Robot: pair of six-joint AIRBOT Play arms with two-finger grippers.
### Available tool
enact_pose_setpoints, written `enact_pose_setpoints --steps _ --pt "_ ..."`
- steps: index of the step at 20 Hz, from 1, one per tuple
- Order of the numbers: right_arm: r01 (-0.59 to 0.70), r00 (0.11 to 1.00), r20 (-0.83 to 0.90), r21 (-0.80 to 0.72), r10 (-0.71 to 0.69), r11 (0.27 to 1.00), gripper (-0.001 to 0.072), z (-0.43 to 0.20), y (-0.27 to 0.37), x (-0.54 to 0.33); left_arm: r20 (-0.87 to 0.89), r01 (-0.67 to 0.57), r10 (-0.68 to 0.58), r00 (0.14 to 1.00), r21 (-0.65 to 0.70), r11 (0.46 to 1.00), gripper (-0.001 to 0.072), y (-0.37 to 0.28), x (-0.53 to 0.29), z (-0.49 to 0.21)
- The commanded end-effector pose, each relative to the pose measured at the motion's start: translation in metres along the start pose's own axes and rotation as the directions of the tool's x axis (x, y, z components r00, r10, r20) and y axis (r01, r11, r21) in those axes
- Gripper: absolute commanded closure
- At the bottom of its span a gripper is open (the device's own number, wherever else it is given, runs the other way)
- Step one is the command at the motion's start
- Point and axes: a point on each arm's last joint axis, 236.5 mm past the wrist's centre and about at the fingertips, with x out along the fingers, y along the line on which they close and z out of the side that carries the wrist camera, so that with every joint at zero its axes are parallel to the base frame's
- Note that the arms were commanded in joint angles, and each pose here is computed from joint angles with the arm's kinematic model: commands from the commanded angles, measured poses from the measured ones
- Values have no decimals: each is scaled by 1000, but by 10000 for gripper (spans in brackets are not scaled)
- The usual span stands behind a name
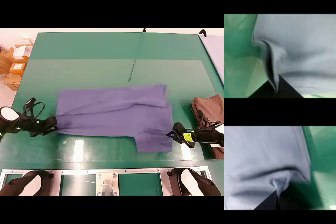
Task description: Fold the shirts.
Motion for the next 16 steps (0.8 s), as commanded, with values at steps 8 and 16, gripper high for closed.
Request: enact_pose_setpoints --steps 8,16 --pt "-172 952 221 -185 211 968 697 112 128 -61 201 97 -110 973 78 992 685 -66 -74 103" --pt "-165 972 131 -209 195 964 696 198 184 27 182 238 -242 953 46 970 684 -87 9 182"
